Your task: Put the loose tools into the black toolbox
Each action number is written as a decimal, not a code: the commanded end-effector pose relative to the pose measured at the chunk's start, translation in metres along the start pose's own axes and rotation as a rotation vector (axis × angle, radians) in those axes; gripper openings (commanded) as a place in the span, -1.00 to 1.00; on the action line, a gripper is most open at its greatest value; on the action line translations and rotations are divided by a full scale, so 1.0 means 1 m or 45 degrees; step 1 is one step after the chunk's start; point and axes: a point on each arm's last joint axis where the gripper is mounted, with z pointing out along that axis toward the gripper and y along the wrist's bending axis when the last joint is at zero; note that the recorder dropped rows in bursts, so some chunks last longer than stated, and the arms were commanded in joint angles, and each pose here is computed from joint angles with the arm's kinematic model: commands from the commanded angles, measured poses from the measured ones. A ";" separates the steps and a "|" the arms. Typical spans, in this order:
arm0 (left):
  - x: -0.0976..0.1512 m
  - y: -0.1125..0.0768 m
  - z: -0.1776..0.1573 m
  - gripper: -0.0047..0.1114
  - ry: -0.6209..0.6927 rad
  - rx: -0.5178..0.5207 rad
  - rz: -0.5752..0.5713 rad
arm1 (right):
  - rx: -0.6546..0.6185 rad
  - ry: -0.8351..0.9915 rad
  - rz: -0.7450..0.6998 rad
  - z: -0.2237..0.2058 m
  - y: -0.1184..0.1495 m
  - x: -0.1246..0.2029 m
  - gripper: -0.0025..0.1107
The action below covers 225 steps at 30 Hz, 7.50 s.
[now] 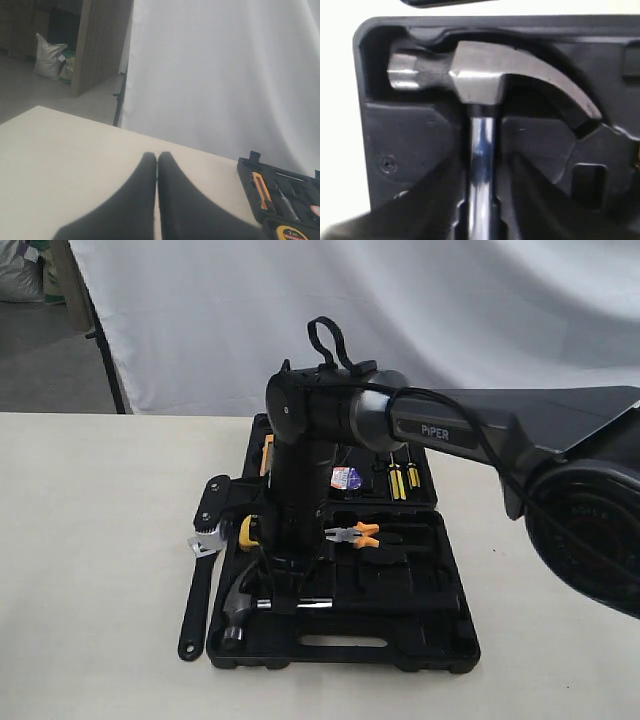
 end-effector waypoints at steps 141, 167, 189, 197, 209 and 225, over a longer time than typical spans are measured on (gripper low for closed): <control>-0.002 0.001 0.000 -0.91 -0.025 -0.027 0.000 | 0.152 -0.337 0.691 0.072 0.065 -0.123 0.05; -0.002 0.001 0.000 -0.91 -0.025 -0.027 0.000 | -0.085 0.099 0.524 0.071 0.113 -0.112 -0.96; -0.002 0.001 0.000 -0.91 -0.025 -0.027 0.000 | 0.002 0.036 0.511 0.034 0.157 -0.038 -0.96; -0.002 0.001 0.000 -0.91 -0.025 -0.027 0.000 | 0.043 -0.037 0.567 0.034 0.154 -0.043 -0.96; -0.002 0.001 0.000 -0.91 -0.025 -0.027 0.000 | 0.082 -0.003 0.581 0.010 0.148 -0.054 0.17; -0.002 0.001 0.000 -0.91 -0.025 -0.027 0.000 | -0.008 -0.098 0.541 0.051 0.147 -0.070 0.18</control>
